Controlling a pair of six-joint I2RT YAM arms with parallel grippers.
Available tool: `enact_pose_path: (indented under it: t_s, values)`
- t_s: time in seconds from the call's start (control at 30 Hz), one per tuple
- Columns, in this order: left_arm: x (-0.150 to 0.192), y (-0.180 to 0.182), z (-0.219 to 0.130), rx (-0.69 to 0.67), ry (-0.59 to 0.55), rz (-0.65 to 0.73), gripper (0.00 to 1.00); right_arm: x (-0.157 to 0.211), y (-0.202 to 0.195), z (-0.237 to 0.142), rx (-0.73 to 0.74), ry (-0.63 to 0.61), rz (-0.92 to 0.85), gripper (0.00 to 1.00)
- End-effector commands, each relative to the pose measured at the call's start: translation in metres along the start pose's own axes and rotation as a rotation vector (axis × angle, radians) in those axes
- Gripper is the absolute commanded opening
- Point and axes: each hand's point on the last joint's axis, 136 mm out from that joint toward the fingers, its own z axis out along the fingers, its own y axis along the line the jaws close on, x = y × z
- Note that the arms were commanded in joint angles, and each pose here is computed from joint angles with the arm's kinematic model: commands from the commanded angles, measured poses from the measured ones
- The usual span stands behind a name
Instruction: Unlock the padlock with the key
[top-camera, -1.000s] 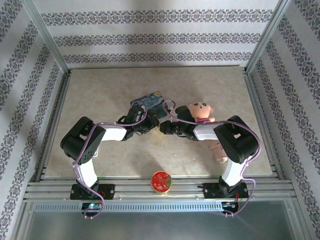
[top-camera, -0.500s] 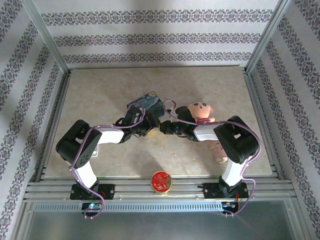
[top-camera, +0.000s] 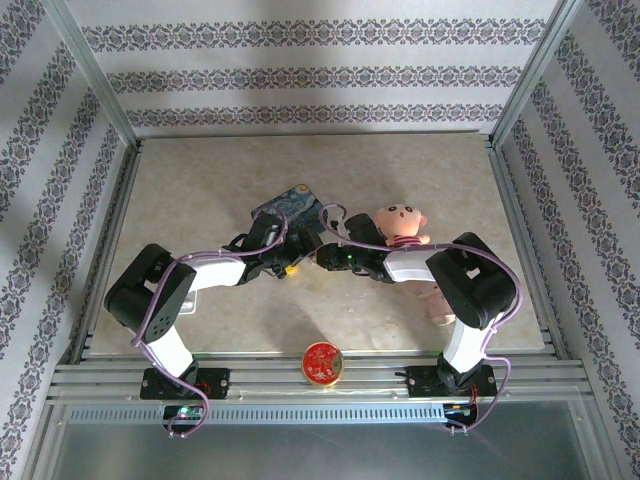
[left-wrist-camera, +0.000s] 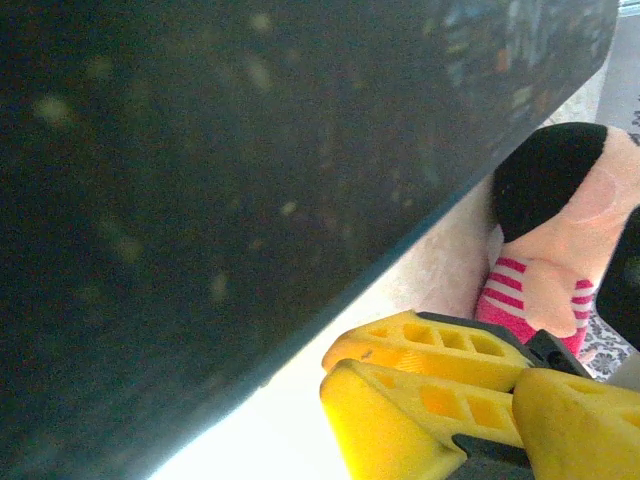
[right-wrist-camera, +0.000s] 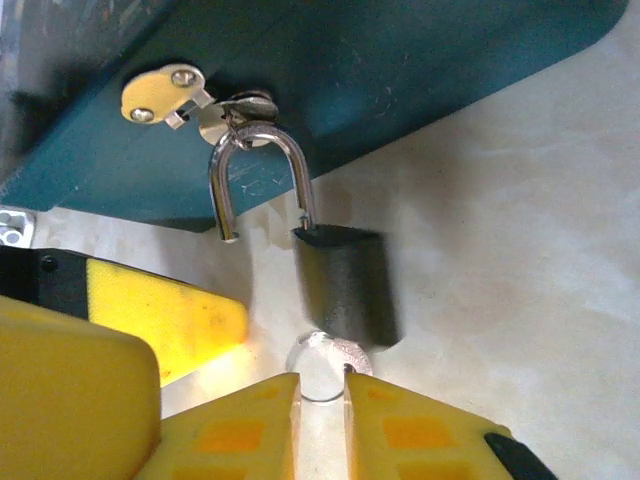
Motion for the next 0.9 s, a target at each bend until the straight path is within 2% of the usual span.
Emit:
enact_pose_path:
  t_s: [0.0,0.2,0.37,0.57,0.67,0.77,0.87]
  values:
    - [0.025,0.045,-0.009,-0.182,0.071,-0.033,0.99,-0.02,0.014,-0.009,0.008,-0.063,-0.062,0.2]
    - [0.016,0.032,-0.031,-0.18,0.013,0.026,0.99,-0.021,0.015,-0.015,0.04,-0.078,-0.081,0.26]
    - [-0.001,0.016,-0.064,-0.198,-0.099,0.144,0.99,-0.024,0.016,-0.022,0.095,-0.095,-0.085,0.3]
    - [-0.038,0.017,-0.117,-0.344,-0.324,0.296,0.99,-0.026,0.013,-0.033,0.22,-0.115,-0.12,0.38]
    - [-0.051,0.022,-0.138,-0.401,-0.412,0.327,0.99,-0.025,0.014,-0.036,0.255,-0.111,-0.134,0.43]
    - [-0.061,0.031,-0.153,-0.449,-0.463,0.348,0.99,-0.024,0.014,-0.039,0.285,-0.105,-0.151,0.45]
    - [-0.064,0.044,-0.161,-0.5,-0.458,0.358,0.99,-0.023,0.014,-0.042,0.322,-0.1,-0.165,0.46]
